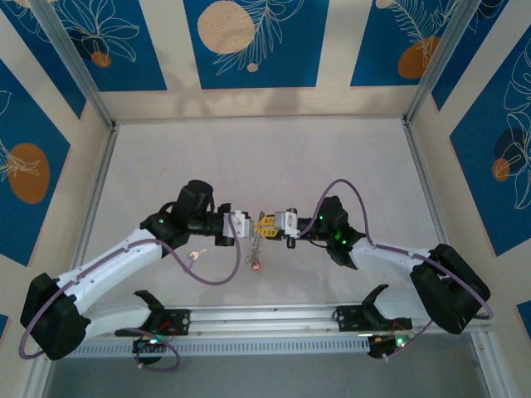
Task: Put the keys on the keyring
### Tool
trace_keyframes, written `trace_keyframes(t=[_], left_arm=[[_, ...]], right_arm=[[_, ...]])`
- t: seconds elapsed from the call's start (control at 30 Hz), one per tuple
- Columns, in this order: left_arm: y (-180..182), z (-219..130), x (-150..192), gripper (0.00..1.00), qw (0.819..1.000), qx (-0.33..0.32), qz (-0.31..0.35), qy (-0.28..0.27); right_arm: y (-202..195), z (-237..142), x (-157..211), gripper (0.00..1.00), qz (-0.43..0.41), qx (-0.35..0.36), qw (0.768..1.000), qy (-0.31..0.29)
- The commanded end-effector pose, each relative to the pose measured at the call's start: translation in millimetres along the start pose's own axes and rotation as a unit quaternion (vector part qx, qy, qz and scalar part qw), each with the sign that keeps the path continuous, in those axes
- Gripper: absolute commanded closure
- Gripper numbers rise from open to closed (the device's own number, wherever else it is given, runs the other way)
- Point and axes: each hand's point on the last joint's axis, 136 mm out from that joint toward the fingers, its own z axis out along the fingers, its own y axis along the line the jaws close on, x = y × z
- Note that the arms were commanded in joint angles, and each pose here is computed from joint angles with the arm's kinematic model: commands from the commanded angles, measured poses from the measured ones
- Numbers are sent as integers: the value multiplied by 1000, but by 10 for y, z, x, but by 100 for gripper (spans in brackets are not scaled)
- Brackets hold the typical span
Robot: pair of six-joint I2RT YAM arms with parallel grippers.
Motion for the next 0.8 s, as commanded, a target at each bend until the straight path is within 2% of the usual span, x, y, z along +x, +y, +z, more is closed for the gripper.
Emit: trace_keyframes(t=[0.0,0.2,0.33,0.57,0.67,0.77], left_arm=[[44,-10,-108,100,1000,-13,1,-21],[91,-23,-187,100,999,-21,-1,-39],[101,-20,-181,100,999,-23,-3,-39],[69,-25,-199,100,999,-21,-1,-49],[47,-20,-207,100,998,-15,-1,-54],[51,-15,-191,100,999,-17,-1,-51]], right_arm=[[-20,-30,-77,78,-12,11,1000,-17],[6,-48,-20,69,-9,14,1000,-12],[-4,-53,-4,68,-8,21,1000,-9],[-58,-63,51,78,-3,39,999,0],[-57,-58,35,85,-2,38,999,-4],[-59,-55,14,97,-3,37,999,-9]])
